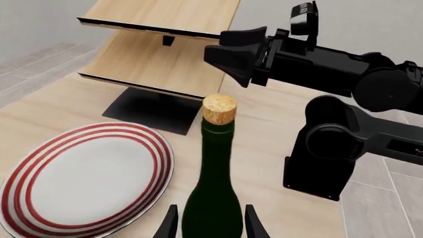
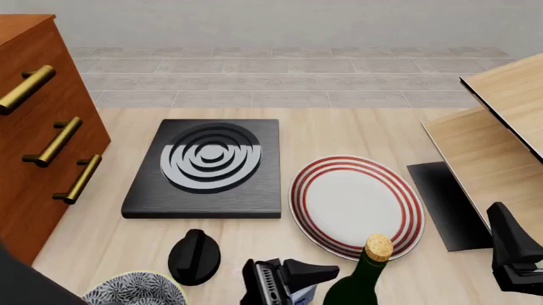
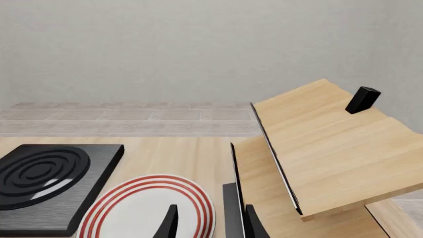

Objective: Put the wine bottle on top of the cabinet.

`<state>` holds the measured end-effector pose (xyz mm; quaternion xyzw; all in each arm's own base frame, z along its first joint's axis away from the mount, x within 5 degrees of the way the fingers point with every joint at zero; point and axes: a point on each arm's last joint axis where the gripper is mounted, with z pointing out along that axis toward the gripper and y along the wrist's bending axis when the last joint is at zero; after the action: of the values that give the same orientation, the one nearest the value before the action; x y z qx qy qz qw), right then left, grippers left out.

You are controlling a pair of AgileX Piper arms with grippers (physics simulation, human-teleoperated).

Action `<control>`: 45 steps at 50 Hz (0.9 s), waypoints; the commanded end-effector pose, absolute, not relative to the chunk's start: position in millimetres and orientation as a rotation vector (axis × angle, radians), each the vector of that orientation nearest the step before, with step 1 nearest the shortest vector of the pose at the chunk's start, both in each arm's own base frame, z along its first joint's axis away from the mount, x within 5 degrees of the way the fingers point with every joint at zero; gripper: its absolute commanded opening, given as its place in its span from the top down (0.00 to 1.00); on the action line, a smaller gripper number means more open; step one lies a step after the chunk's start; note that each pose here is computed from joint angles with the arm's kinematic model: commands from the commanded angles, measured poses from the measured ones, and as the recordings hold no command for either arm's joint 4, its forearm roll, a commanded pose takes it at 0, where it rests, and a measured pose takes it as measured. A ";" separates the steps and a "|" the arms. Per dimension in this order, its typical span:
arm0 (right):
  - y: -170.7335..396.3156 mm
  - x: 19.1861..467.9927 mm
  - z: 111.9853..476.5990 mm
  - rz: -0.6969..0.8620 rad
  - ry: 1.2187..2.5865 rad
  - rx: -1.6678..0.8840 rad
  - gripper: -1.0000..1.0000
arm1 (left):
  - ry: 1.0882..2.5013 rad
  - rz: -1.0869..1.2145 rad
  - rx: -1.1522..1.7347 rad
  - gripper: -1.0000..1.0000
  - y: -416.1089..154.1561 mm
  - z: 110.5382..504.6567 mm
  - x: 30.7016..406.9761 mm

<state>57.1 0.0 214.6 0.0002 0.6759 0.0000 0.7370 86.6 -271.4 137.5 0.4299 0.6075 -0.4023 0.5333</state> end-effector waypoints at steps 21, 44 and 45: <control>0.0 57.1 214.6 0.000 1.485 0.001 0.00 | 1.451 -0.966 1.027 0.00 -285.4 129.9 89.2; 0.0 57.1 214.6 0.000 1.484 0.000 0.00 | 1.443 -0.958 1.019 0.00 -293.4 127.5 94.9; 0.0 57.1 214.6 0.000 1.485 0.001 0.00 | 1.444 -0.955 1.019 0.00 -293.7 126.8 95.4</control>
<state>57.1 0.0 214.6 0.0002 0.6759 0.0000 0.7370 92.3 -290.9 128.1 0.4292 0.6067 -0.4038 0.5335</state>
